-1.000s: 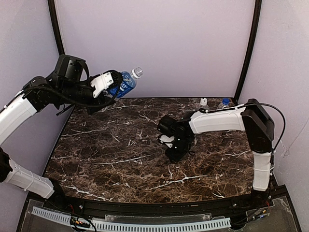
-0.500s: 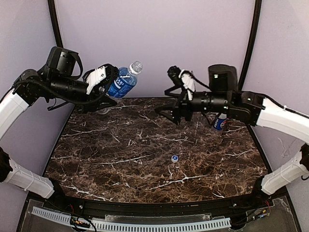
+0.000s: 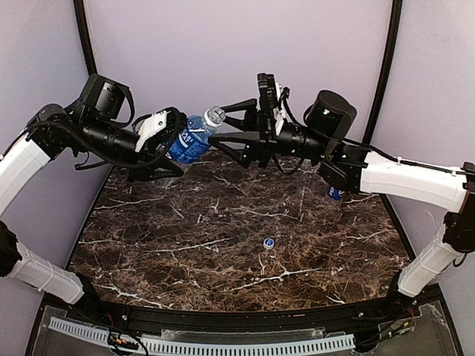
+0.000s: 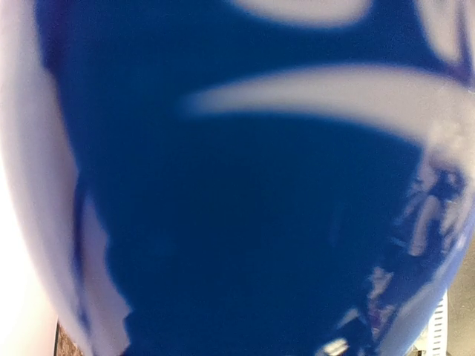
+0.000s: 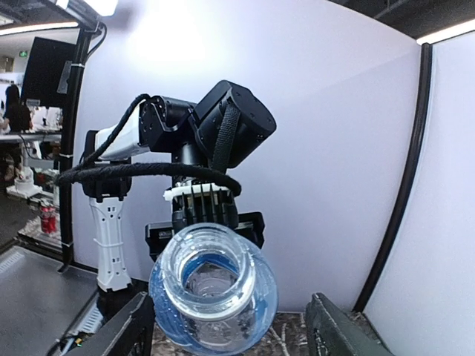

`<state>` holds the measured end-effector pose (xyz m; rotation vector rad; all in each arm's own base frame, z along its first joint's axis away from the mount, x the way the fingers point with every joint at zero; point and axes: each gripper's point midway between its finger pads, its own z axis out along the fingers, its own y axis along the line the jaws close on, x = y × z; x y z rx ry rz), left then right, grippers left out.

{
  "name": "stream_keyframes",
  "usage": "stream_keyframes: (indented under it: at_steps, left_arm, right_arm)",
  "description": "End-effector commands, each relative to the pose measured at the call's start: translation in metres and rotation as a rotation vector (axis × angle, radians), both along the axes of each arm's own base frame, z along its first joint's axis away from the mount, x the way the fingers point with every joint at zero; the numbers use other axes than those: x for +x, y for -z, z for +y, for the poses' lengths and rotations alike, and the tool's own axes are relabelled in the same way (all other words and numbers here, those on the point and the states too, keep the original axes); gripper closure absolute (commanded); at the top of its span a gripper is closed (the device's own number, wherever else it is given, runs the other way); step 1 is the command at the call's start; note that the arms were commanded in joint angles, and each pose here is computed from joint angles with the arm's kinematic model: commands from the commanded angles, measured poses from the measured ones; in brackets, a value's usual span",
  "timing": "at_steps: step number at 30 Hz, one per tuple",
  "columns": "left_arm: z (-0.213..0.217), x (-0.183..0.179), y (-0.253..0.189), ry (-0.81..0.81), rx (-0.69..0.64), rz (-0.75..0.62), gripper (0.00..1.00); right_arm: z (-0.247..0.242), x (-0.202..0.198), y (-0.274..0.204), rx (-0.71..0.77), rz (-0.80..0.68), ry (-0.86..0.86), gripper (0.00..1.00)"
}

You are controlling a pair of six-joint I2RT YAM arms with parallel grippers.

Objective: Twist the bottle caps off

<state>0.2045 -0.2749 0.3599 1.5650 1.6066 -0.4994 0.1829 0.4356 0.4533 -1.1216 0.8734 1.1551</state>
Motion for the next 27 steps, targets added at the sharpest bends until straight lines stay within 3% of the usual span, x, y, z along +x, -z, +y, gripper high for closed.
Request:
stream_keyframes:
  at_steps: [1,3,8,15,20,21,22,23,24,25,27]
  left_arm:
    - [0.001,-0.005,-0.008,0.023,-0.013,0.002,0.99]
    - [0.0,-0.005,-0.008,0.023,-0.014,0.001,0.99]
    - [-0.001,-0.003,-0.009,0.022,-0.014,-0.002,0.98]
    - [-0.003,-0.001,-0.01,0.021,-0.018,-0.006,0.99]
    - [-0.002,0.0,-0.009,0.019,-0.013,-0.006,0.95]
    - [-0.001,0.0,-0.008,0.012,-0.008,-0.004,0.89]
    - [-0.001,0.001,-0.007,0.006,-0.005,-0.003,0.62]
    - [0.0,0.004,-0.004,-0.014,0.001,-0.004,0.44]
    - [0.002,0.006,-0.003,-0.029,0.003,-0.01,0.12]
    - [0.004,0.012,0.0,-0.062,0.015,-0.021,0.04]
    - [0.01,0.021,0.004,-0.105,0.035,-0.059,0.02]
  right_arm:
    - [-0.003,-0.025,-0.039,0.099,-0.036,-0.126,0.37]
    - [0.001,-0.026,-0.035,0.092,-0.027,-0.148,0.44]
    - [0.008,-0.026,-0.028,0.076,-0.011,-0.177,0.46]
    - [0.016,-0.022,-0.022,0.042,0.012,-0.179,0.64]
    - [0.014,-0.021,-0.024,0.03,0.017,-0.173,1.0]
    - [0.013,-0.021,-0.025,0.029,0.015,-0.168,1.0]
    - [0.012,-0.02,-0.026,0.026,0.016,-0.16,1.0]
    - [0.012,-0.017,-0.025,0.009,0.028,-0.145,1.0]
    - [0.011,-0.013,-0.025,-0.002,0.036,-0.121,1.0]
    - [0.011,-0.008,-0.024,-0.022,0.043,-0.09,1.0]
    - [0.011,0.004,-0.02,-0.068,0.066,-0.02,1.0]
